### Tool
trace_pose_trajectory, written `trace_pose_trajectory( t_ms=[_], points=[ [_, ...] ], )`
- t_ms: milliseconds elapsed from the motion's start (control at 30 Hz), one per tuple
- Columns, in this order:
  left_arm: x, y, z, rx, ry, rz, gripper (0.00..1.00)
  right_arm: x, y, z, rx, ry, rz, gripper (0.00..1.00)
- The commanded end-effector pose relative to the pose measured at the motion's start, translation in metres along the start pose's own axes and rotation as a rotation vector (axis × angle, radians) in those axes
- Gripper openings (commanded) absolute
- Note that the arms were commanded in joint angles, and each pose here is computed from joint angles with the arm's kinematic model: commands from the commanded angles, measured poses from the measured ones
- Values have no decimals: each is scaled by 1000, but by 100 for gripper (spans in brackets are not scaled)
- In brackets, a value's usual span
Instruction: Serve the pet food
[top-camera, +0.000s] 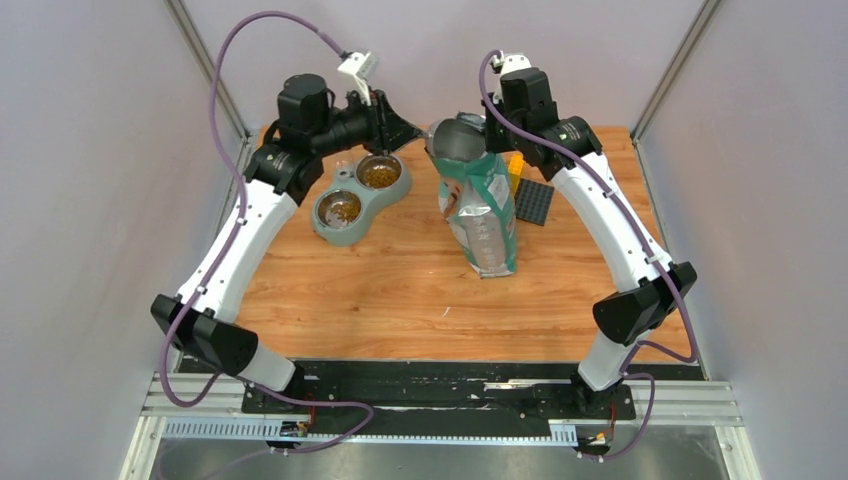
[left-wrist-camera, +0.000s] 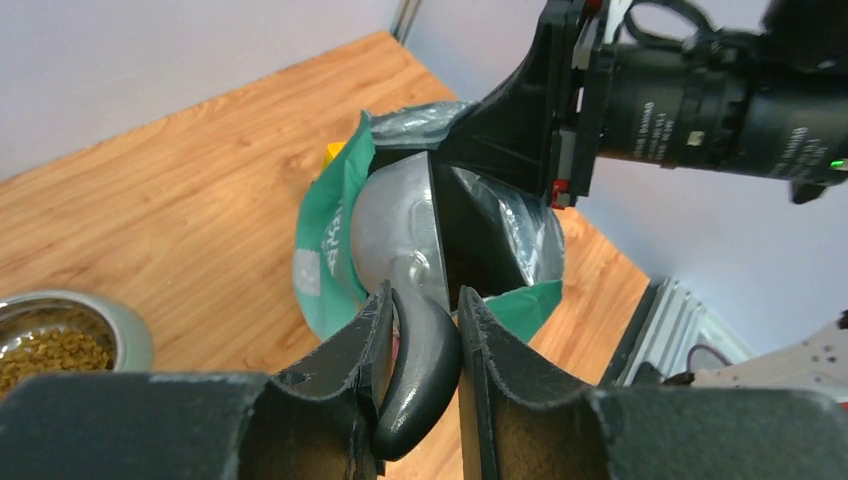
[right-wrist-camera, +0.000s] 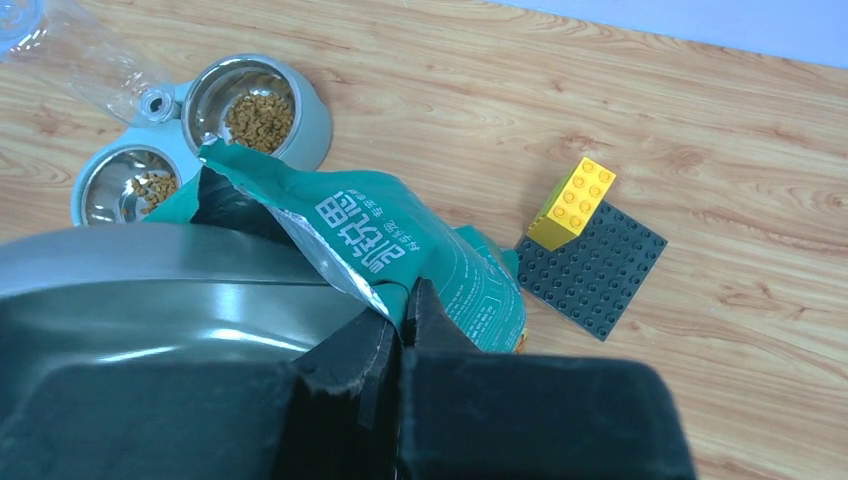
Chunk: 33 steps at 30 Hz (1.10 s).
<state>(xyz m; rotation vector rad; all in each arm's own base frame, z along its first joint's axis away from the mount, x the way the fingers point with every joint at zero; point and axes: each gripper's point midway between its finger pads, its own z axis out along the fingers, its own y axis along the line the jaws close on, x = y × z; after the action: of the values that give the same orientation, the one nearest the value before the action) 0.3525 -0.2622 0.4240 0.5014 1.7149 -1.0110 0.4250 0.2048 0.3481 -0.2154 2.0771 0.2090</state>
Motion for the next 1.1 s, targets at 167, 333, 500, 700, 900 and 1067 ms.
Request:
trace_pose_trajectory(
  t_ms=[167, 333, 500, 700, 900, 1067],
  points=[
    [36, 14, 58, -161, 164, 180, 0, -64, 14, -31, -85, -246, 77, 0],
    [68, 34, 84, -240, 277, 193, 0, -59, 13, -30, -80, -238, 83, 0],
    [79, 45, 100, -279, 322, 140, 0, -54, 12, -28, -75, -228, 88, 0],
    [109, 47, 111, -243, 421, 82, 0, -51, 10, -26, -65, -224, 90, 0],
    [114, 12, 105, 38, 414, -26, 0, -52, 7, -28, -50, -233, 92, 0],
    [89, 6, 92, 162, 342, -235, 0, -53, 6, -28, -45, -237, 93, 0]
  ],
)
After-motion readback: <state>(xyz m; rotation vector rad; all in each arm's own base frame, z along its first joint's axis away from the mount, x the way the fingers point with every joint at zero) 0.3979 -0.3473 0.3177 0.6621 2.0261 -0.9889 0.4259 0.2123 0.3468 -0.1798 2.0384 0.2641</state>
